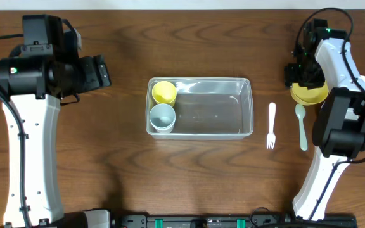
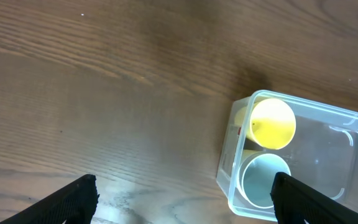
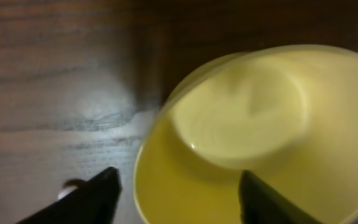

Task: Pack container
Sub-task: 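Grasp the yellow bowl at the right with the right gripper, then carry the yellow bowl into the container's right side and release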

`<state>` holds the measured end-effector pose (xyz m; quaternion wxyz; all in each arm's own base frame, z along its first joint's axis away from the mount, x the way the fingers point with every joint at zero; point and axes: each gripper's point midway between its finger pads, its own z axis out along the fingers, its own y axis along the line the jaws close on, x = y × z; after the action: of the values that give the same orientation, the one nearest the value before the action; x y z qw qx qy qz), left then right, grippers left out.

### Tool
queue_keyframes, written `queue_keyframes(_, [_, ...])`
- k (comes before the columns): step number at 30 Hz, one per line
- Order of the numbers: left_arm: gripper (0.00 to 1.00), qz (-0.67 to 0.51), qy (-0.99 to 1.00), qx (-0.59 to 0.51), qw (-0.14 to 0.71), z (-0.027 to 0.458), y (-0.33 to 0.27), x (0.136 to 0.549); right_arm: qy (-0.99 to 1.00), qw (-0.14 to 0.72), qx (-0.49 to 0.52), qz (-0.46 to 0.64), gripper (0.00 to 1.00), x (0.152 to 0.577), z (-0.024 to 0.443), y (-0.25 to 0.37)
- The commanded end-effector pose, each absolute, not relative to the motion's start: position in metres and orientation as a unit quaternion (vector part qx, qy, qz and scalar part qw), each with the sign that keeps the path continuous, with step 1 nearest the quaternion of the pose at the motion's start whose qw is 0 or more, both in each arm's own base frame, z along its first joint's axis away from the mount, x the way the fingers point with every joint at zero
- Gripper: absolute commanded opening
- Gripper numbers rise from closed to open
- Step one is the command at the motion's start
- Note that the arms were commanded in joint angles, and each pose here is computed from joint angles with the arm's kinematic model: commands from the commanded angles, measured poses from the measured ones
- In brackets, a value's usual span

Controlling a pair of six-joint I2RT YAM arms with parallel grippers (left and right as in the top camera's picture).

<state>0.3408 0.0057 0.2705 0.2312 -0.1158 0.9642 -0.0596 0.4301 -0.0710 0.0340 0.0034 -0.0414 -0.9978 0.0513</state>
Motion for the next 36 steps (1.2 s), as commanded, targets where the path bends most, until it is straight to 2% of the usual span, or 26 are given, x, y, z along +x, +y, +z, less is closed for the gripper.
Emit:
queue_keyframes(1, [0.89,-0.061,0.967,-0.12,0.217,0.262,0.006,0.341,-0.998,0.014,-0.041,0.049,0.49,0.429,0.023,-0.07])
queue_keyframes(5, [0.9,-0.061,0.967,-0.12,0.217,0.262,0.006,0.341,-0.998,0.019,-0.038,0.047,0.24,0.429,0.018,-0.067])
queue_keyframes(7, [0.89,-0.061,0.967,-0.12,0.217,0.262,0.006,0.341,-0.998,0.019,-0.037,0.047,0.23,0.429,0.018,-0.066])
queue_keyframes(14, [0.89,-0.061,0.967,-0.12,0.216,0.262,0.006,0.341,-0.998,0.016,-0.034,0.047,0.01,0.431,0.018,-0.063])
queue_keyframes(19, [0.9,-0.061,0.967,-0.12,0.216,0.261,0.006,0.34,-0.998,0.002,-0.029,0.05,0.01,0.438,0.026,-0.06])
queue_keyframes(22, [0.9,-0.061,0.968,-0.12,0.214,0.261,0.006,0.339,-0.998,-0.024,-0.024,0.049,0.01,0.449,0.061,-0.054])
queue_keyframes(25, [0.89,-0.061,0.968,-0.12,0.212,0.26,0.006,0.338,-0.997,-0.074,-0.012,0.021,0.01,0.461,0.115,-0.036])
queue_keyframes(30, [0.9,-0.061,0.968,-0.121,0.211,0.26,0.006,0.338,-0.981,-0.166,0.088,-0.042,0.01,0.453,0.207,0.03])
queue_keyframes(36, [0.89,-0.061,0.968,-0.121,0.211,0.26,0.006,0.338,-0.958,-0.188,0.211,-0.036,0.01,0.416,0.245,0.114])
